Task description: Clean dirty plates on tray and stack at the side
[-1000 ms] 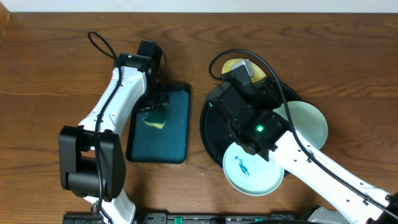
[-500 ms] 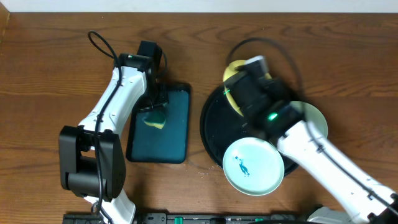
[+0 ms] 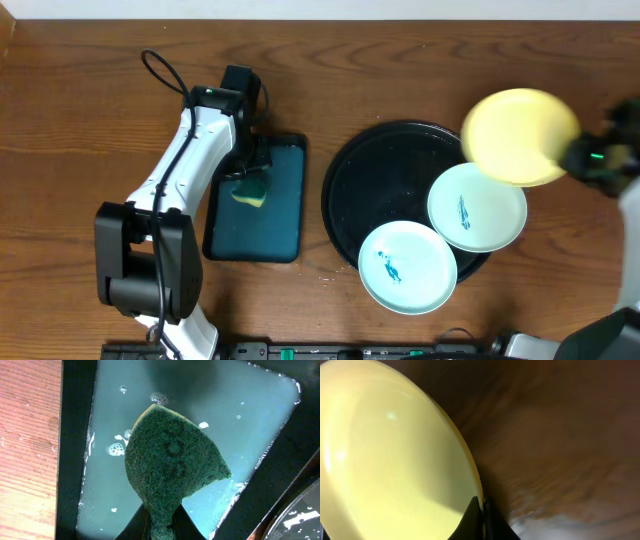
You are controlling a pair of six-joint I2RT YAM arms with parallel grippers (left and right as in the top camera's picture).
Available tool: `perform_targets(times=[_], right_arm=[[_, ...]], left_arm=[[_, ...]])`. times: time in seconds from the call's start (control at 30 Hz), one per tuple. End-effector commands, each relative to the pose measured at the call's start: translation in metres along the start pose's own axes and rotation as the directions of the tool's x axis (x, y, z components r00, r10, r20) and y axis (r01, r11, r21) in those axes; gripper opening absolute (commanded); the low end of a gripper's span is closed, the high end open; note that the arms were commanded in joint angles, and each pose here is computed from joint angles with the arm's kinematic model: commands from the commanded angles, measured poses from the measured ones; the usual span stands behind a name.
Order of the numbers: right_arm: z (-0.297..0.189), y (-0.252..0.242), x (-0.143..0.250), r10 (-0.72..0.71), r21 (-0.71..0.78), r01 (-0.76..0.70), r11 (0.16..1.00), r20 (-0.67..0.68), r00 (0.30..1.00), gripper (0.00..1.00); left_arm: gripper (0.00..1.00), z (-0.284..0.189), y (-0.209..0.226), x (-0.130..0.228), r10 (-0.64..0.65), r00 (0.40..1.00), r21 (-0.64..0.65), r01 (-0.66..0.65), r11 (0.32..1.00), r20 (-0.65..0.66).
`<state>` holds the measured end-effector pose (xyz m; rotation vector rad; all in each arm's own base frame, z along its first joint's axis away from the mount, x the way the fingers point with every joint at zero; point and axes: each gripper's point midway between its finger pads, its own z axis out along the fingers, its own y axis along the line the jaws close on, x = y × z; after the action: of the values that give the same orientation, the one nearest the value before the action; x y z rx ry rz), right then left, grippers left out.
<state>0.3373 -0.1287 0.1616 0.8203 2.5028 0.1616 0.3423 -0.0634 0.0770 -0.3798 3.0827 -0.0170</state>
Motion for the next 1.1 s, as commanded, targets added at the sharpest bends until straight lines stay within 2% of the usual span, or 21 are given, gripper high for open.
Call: perform_targets(times=[0.0,0.07,0.17,0.3,0.43,0.47,0.5,0.53,0.57,0.67,0.77,0.9,0.97,1.07], right_arm=[[-0.008,-0.056,-0.028,0.242,0.048,-0.247,0.968,0.086,0.966,0.01],[-0.002,-0.099,-0.031,0.363,0.137,-0.377,0.916,0.119,0.924,0.01],[0.017,-0.142,-0.021,0.469,0.212,-0.479,0.852,0.1,0.877,0.01],[0.046,-0.17,0.01,0.549,0.287,-0.523,0.802,-0.013,0.835,0.01],[0.069,-0.181,0.028,0.561,0.326,-0.508,0.797,-0.091,0.823,0.01],[0.073,-0.181,0.029,0.552,0.32,-0.497,0.806,-0.105,0.827,0.01],[0.076,-0.176,0.028,0.532,0.292,-0.482,0.826,-0.122,0.838,0.13],[0.077,-0.171,0.026,0.508,0.256,-0.465,0.847,-0.135,0.851,0.34],[0.077,-0.164,0.021,0.486,0.217,-0.452,0.865,-0.139,0.863,0.45],[0.065,-0.123,-0.002,0.382,-0.003,-0.385,0.923,-0.131,0.915,0.6],[0.04,-0.081,-0.018,0.273,-0.161,-0.285,0.945,-0.089,0.958,0.61],[0.012,-0.038,-0.014,0.165,-0.186,-0.174,0.967,-0.062,0.984,0.55],[0.008,-0.025,-0.001,0.102,-0.114,-0.111,0.987,-0.081,0.991,0.54],[0.014,-0.029,0.029,0.048,0.093,-0.033,0.995,-0.168,0.985,0.52]], left_arm=[[0.11,0.001,0.001,0.001,0.004,1.0,0.003,-0.004,1.0,-0.011],[0.11,0.001,0.001,0.001,0.004,1.0,0.003,-0.004,1.0,-0.011],[0.11,0.001,0.001,0.001,0.004,1.0,0.003,-0.004,1.0,-0.011],[0.11,0.001,0.001,0.001,0.004,1.0,0.003,-0.004,1.0,-0.01],[0.12,0.001,0.001,0.001,0.004,1.0,0.003,-0.004,1.0,-0.01],[0.12,0.001,0.001,0.001,0.004,1.0,0.003,-0.004,1.0,-0.01],[0.12,0.001,0.001,0.001,0.004,1.0,0.003,-0.004,1.0,-0.01],[0.11,0.001,0.001,0.001,0.004,1.0,0.003,-0.004,1.0,-0.011],[0.11,0.001,0.001,0.002,0.004,1.0,0.002,-0.004,1.0,-0.011],[0.12,0.001,0.001,0.002,0.004,1.0,0.002,-0.004,1.0,-0.011],[0.11,0.001,0.001,0.001,0.004,1.0,0.002,-0.004,1.0,-0.011],[0.12,0.001,0.0,0.002,0.004,1.0,0.01,-0.004,1.0,-0.015],[0.12,0.001,0.0,0.002,0.004,1.0,0.011,-0.004,1.0,-0.015],[0.12,0.001,0.0,0.002,0.004,1.0,0.011,-0.004,1.0,-0.015]])
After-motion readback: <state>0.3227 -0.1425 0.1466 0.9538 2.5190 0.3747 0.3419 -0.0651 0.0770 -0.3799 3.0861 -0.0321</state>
